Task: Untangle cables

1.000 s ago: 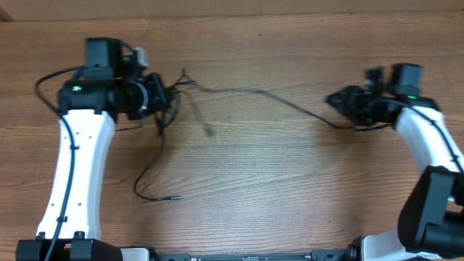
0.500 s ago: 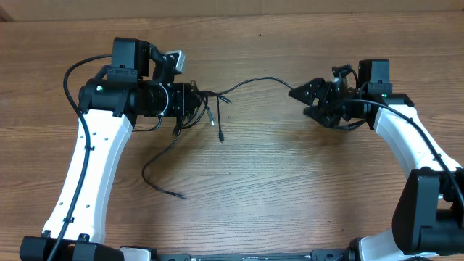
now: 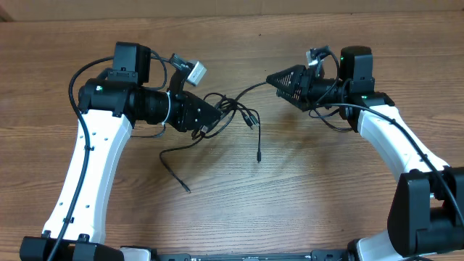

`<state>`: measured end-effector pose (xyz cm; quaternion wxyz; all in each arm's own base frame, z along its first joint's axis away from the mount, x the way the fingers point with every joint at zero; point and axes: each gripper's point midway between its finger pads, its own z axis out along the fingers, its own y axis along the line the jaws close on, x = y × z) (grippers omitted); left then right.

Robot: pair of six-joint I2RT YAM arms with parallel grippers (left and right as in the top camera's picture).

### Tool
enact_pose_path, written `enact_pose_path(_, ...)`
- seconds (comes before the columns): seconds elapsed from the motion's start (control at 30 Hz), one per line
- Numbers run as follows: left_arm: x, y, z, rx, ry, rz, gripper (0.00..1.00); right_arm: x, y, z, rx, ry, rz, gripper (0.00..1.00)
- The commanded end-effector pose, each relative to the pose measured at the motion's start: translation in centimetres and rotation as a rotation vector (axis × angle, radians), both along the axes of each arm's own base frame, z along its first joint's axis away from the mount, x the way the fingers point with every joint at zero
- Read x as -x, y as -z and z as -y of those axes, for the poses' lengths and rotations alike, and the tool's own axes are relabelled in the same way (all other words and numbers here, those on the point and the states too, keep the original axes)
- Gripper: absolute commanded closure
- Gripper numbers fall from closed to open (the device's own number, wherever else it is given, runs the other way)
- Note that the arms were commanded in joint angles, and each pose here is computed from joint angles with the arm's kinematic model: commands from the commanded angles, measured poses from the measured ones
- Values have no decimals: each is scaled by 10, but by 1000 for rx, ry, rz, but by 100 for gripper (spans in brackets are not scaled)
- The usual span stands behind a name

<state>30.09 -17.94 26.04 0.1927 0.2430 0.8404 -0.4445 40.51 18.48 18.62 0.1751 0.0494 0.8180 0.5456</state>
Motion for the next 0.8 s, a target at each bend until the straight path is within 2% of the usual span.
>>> enact_pose_path(0.0,16,-27,12,129,131,106,96,-6,-4,1,-10,4,31,22)
enact_pose_path(0.17,20,-23,11,113,135,90,96,-4,-2,-4,-6,-3,27,23)
enact_pose_path(0.23,16,-11,4,32,87,51,96,1,2,-11,-1,-21,2,23)
enact_pose_path(0.33,-1,29,-31,-238,-182,-135,96,6,12,-15,27,-19,-34,23)
enact_pose_path(0.4,-7,54,-68,-433,-458,-283,96,6,19,-15,57,2,-54,23)
enact_pose_path(0.47,-2,66,-96,-560,-639,-380,96,6,22,-17,73,10,-62,23)
enact_pose_path(0.5,2,69,-101,-589,-670,-407,96,7,23,-18,76,7,-63,23)
enact_pose_path(0.63,13,70,-100,-597,-651,-451,96,11,27,-27,96,-3,-71,23)
enact_pose_path(0.77,22,65,-81,-540,-445,-386,96,20,43,-38,172,12,-113,26)
